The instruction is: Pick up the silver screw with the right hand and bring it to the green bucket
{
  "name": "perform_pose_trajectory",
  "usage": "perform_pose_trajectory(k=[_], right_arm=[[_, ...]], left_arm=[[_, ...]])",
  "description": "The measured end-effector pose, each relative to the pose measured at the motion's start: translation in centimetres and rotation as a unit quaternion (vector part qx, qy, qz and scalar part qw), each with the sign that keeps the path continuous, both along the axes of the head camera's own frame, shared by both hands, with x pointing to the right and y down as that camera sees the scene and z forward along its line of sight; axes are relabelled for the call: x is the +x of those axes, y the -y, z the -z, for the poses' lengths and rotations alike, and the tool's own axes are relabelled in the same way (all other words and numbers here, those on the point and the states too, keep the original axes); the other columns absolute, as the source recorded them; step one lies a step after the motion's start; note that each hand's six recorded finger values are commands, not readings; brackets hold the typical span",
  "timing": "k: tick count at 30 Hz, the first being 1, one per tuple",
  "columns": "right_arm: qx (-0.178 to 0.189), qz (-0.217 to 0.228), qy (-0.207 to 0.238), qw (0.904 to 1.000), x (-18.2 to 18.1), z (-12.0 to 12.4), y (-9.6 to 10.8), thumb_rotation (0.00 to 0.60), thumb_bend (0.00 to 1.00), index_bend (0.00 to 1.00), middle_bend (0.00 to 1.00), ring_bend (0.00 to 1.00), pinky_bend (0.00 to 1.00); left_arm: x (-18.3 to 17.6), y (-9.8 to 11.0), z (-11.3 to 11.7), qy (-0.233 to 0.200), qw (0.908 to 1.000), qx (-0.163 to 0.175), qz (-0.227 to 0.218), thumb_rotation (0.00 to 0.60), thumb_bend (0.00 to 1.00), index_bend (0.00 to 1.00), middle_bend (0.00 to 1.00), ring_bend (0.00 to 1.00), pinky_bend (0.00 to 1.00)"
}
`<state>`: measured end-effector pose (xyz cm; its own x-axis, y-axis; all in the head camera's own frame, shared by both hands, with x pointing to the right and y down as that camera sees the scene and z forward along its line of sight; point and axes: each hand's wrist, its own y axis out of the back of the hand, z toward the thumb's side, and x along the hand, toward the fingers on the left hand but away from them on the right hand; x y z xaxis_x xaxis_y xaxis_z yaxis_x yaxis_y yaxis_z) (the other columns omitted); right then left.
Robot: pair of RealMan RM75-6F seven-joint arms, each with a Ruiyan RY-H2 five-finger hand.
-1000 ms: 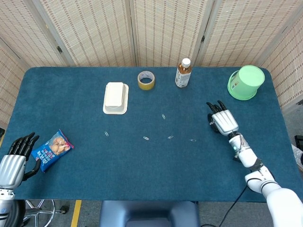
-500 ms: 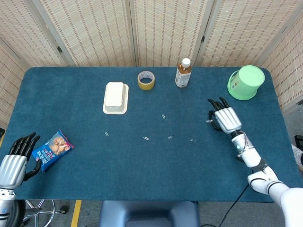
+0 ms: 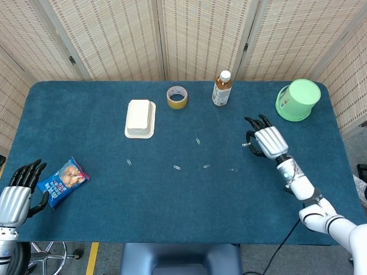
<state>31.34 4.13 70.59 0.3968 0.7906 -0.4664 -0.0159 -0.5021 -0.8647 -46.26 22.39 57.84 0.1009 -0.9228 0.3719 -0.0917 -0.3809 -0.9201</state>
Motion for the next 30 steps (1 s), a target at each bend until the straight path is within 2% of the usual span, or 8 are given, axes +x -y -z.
perform_pose_trajectory(k=[13, 20, 24, 30], right_arm=[[-0.015, 0.022, 0.032, 0.9991, -2.8, 1.5, -2.1, 0.600, 0.42, 0.61, 0.12, 0.16, 0.00], [-0.041, 0.024, 0.050, 0.9976, -3.3, 2.6, -4.5, 0.600, 0.42, 0.61, 0.12, 0.16, 0.00], [-0.059, 0.026, 0.038, 0.9972, -2.7, 2.2, -6.3, 0.600, 0.42, 0.61, 0.12, 0.16, 0.00], [-0.071, 0.025, 0.033, 0.9966, -2.7, 1.3, -7.1, 0.600, 0.42, 0.61, 0.12, 0.16, 0.00]], left_arm=[[0.2, -0.3, 0.2, 0.008, 0.9999, 0.002, -0.006, 0.600, 0.52, 0.07, 0.07, 0.10, 0.13], [0.3, -0.4, 0.4, 0.006, 0.9999, 0.005, -0.007, 0.600, 0.52, 0.07, 0.07, 0.10, 0.13], [0.4, -0.4, 0.5, 0.005, 0.9999, 0.005, -0.010, 0.600, 0.52, 0.07, 0.07, 0.10, 0.13], [0.5, -0.4, 0.6, 0.003, 0.9999, 0.007, -0.010, 0.600, 0.52, 0.07, 0.07, 0.10, 0.13]])
